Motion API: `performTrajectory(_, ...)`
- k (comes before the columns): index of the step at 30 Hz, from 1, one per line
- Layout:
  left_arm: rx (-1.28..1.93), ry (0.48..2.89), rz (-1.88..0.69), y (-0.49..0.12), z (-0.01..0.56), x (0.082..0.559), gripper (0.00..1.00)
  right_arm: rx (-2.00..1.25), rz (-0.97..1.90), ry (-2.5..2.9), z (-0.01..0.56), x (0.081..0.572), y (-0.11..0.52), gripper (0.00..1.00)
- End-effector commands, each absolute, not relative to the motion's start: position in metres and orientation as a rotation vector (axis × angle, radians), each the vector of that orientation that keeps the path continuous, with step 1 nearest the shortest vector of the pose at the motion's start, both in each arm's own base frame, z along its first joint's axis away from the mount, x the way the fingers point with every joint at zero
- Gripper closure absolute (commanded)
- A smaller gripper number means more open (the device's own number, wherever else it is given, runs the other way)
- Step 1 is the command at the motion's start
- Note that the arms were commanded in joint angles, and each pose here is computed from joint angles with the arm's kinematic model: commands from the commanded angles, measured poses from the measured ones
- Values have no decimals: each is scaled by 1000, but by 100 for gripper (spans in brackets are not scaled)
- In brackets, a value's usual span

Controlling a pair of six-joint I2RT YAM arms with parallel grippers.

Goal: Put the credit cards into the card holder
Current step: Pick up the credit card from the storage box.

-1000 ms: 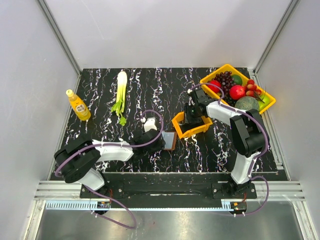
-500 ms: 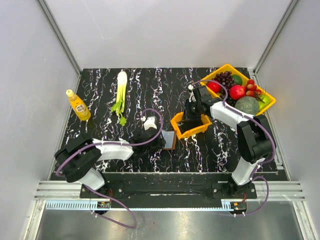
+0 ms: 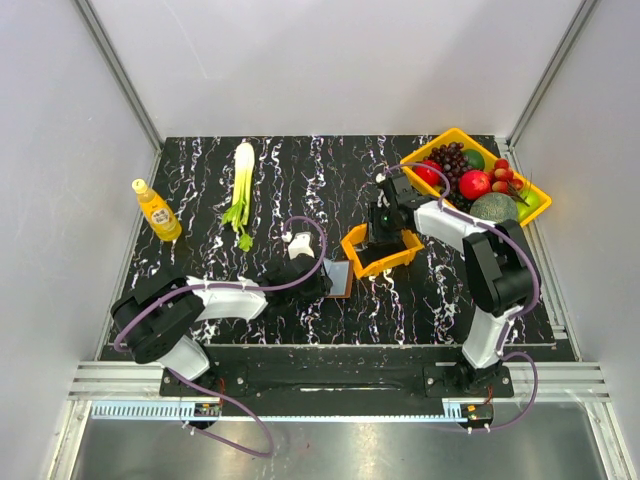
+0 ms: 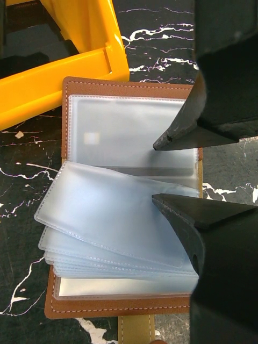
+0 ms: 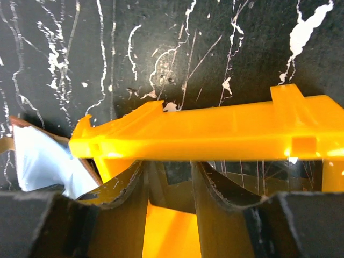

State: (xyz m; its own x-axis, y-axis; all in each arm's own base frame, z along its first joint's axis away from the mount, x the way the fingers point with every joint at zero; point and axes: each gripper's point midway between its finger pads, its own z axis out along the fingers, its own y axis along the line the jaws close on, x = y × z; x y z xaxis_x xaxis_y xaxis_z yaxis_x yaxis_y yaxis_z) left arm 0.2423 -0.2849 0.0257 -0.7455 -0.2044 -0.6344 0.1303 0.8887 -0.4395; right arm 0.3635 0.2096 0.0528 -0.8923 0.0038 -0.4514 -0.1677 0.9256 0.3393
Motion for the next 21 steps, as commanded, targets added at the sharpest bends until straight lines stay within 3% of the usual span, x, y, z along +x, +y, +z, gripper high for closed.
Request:
performTrajectory(1,-8,2436,-521,-271,-1,229,58,-146,535,2646,48,370,216,57)
performTrajectory(11,-9,2439,-525,-271,-2,230,58,-150,615,2608,56,363,223,68)
performTrajectory(21,-2,2444,-530,-273,-3,229,58,-175,694,2552,80,359,230,68)
